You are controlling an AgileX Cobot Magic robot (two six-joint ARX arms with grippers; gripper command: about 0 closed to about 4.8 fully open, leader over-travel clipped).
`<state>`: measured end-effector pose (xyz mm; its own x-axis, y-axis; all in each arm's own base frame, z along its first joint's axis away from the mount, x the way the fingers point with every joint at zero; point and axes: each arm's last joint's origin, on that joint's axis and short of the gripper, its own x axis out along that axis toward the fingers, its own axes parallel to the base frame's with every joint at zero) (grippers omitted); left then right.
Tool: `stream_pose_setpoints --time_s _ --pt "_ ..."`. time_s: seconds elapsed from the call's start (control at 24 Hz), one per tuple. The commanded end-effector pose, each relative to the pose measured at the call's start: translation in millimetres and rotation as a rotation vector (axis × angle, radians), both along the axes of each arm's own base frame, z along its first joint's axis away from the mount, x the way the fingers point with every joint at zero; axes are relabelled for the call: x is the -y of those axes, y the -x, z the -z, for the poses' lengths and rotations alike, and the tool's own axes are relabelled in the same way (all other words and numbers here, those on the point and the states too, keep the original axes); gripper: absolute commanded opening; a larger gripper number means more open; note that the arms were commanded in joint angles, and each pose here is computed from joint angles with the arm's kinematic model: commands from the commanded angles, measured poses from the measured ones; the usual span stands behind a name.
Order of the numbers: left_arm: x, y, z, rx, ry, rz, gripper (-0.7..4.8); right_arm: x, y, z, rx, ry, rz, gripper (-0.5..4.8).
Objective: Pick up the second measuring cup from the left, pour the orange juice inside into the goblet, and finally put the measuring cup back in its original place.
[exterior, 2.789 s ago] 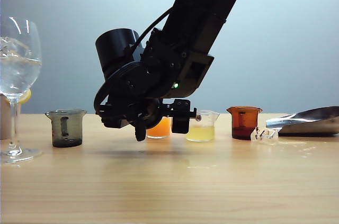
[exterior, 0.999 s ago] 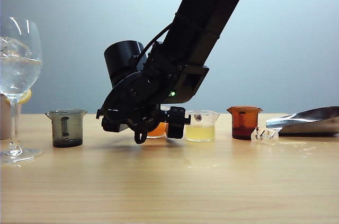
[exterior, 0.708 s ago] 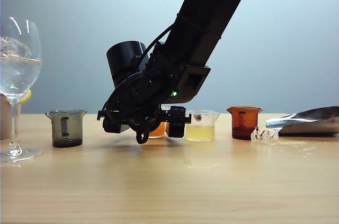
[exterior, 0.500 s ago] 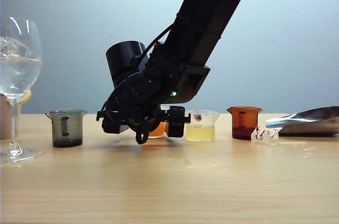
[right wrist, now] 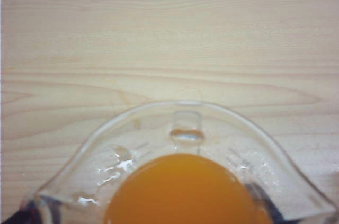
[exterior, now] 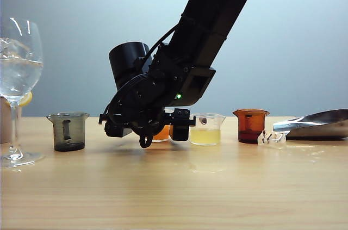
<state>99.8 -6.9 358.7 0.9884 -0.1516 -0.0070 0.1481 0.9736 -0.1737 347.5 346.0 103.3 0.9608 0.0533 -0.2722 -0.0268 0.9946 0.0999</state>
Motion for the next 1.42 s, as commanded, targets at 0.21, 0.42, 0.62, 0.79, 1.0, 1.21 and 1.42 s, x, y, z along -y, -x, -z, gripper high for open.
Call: stream_pose_setpoints --time_s 0.21,0.42,0.62,0.79,1.0,1.21,1.42 --pt "0.1 0.9 -3.3 0.020 0.000 0.003 -0.06 -0.8 -0.5 -2.1 0.008 -0.007 -0.002 3.96" --pt "0.1 1.0 -3.3 0.020 0.000 0.003 -0.06 -0.8 -0.4 -2.0 0.007 -0.006 -0.002 3.68" --pt "0.1 1.0 -3.3 0.020 0.000 0.003 -0.06 -0.2 -1.0 -2.0 0.007 -0.006 0.000 3.68" --pt "0.1 1.0 -3.3 0.020 0.000 0.003 -0.06 1.9 -3.1 -2.0 0.007 -0.006 0.005 3.68" --pt "0.1 1.0 -3.3 0.020 0.000 0.003 -0.06 4.5 -5.7 -2.0 0.007 -0.007 0.012 3.68" --pt "0.1 0.9 -3.3 0.020 0.000 0.003 -0.06 5.1 -6.7 -1.9 0.003 -0.011 -0.001 3.68" --pt "0.1 1.0 -3.3 0.020 0.000 0.003 -0.06 5.6 -7.5 -1.8 -0.002 -0.015 -0.014 3.35"
